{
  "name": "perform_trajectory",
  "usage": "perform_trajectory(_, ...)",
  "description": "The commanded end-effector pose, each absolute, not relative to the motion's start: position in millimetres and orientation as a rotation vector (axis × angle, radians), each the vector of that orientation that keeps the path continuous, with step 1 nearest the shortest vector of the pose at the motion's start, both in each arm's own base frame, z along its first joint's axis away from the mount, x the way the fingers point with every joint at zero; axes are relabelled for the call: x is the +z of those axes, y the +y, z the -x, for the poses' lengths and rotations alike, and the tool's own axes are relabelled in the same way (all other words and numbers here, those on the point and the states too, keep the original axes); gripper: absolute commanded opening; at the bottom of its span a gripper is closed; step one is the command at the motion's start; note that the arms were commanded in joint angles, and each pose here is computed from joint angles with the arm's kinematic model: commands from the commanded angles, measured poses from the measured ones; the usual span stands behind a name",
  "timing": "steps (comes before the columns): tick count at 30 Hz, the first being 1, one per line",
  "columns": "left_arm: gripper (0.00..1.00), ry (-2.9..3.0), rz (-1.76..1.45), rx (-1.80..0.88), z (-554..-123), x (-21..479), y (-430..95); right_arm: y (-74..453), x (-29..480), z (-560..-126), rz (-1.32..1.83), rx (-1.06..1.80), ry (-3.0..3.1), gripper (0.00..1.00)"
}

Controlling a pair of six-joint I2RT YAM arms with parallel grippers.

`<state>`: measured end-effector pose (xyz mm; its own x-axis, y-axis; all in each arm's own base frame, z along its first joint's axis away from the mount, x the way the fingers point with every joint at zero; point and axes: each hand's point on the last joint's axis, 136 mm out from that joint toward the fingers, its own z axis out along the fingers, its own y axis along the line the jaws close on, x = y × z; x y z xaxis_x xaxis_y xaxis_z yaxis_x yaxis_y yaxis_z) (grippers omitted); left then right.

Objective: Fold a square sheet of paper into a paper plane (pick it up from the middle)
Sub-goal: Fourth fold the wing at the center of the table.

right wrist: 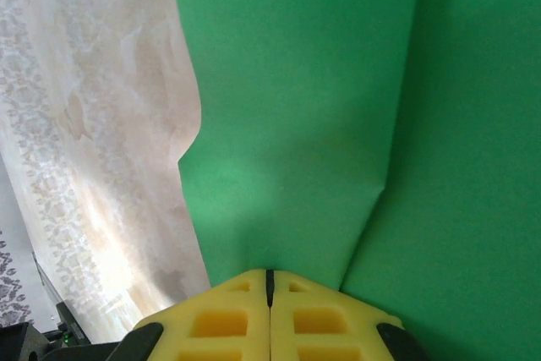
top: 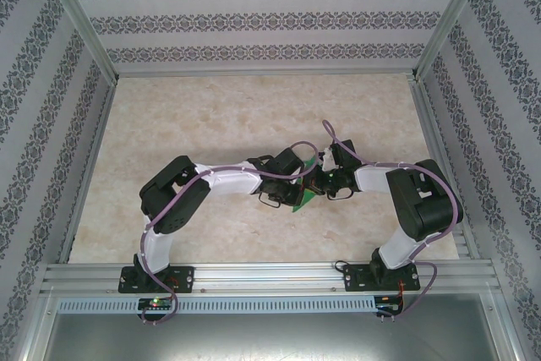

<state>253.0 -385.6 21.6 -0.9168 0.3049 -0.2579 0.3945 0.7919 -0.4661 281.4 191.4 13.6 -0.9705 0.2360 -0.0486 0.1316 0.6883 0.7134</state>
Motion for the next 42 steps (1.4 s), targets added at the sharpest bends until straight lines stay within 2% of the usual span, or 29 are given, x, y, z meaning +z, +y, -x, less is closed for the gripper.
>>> perform_trajectory(1,0.06,2.976,-0.621,-0.756,-200,4,-374,154,-21,-272,-0.426,0.880,2.864,0.06)
perform_trajectory(31,0.06,3.006,-0.604,-0.785,-170,6,-363,154,-16,-271,-0.395,0.911,2.850,0.06)
perform_trajectory(42,0.07,2.866,-0.581,-0.833,-201,40,-390,164,-7,-273,-0.356,0.955,2.831,0.06)
